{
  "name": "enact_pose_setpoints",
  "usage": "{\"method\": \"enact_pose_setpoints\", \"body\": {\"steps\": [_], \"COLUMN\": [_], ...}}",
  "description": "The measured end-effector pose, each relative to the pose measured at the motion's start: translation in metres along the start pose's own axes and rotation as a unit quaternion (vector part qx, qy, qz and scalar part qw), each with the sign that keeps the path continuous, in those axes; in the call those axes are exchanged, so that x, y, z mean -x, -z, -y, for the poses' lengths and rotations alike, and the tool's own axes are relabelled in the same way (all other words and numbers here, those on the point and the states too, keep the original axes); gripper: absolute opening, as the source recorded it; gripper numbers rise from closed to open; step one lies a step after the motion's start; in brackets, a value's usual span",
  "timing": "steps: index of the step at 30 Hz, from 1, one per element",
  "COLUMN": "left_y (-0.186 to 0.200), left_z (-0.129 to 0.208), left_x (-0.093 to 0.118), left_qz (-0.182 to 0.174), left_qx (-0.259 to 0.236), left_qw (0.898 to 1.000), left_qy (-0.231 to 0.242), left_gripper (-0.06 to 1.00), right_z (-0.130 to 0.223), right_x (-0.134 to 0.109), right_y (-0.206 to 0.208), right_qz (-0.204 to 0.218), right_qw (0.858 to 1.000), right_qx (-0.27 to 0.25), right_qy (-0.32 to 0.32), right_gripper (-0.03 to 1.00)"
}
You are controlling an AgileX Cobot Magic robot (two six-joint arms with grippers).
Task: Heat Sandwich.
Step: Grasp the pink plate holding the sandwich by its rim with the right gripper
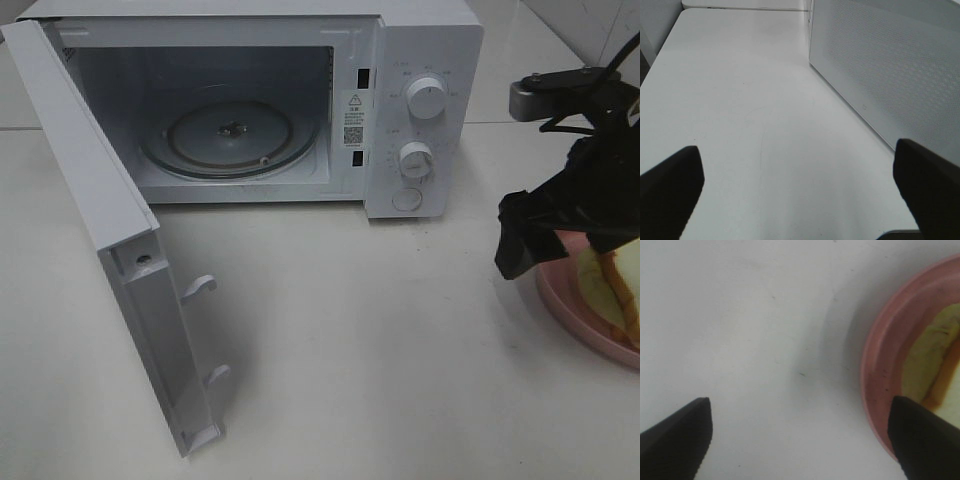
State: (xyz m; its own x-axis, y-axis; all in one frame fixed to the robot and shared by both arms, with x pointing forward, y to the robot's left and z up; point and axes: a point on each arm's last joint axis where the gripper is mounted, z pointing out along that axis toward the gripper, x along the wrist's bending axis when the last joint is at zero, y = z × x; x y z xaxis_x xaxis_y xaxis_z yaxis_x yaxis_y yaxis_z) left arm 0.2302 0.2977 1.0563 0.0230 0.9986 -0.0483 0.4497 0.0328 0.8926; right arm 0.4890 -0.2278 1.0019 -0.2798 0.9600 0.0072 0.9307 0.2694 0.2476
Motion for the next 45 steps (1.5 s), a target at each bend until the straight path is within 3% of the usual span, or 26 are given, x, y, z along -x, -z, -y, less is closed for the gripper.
{"method": "enact_pose_setpoints", "body": {"steps": [4,11,17,45], "left_y": [0.000,0.000,0.000,0.000], "left_z": [0.000,0.000,0.000,0.000], "left_x": [0.000,0.000,0.000,0.000], "left_qz": [0.000,0.000,0.000,0.000], "left_qx": [0.000,0.000,0.000,0.000], "left_qw": [1.000,1.000,1.000,1.000], "left_qy": [0.000,0.000,0.000,0.000], "left_gripper": [0.98,0.98,0.98,0.98], "right_z": [0.001,0.001,-0.002,-0.010], "right_x": [0.015,0.020,0.021,0.030], "right_y": [0.000,-0.003,-0.026,-0.114], "right_qz": [0.028,0.050,0.050,0.059], "right_qw": [0.999,0.998,0.997,0.994], "right_qx": [-0.003,-0.011,-0.047,-0.094], "right_qy": [-0.019,-0.020,-0.019,0.007], "right_gripper": [0.91,0.90,0.88,0.85]}}
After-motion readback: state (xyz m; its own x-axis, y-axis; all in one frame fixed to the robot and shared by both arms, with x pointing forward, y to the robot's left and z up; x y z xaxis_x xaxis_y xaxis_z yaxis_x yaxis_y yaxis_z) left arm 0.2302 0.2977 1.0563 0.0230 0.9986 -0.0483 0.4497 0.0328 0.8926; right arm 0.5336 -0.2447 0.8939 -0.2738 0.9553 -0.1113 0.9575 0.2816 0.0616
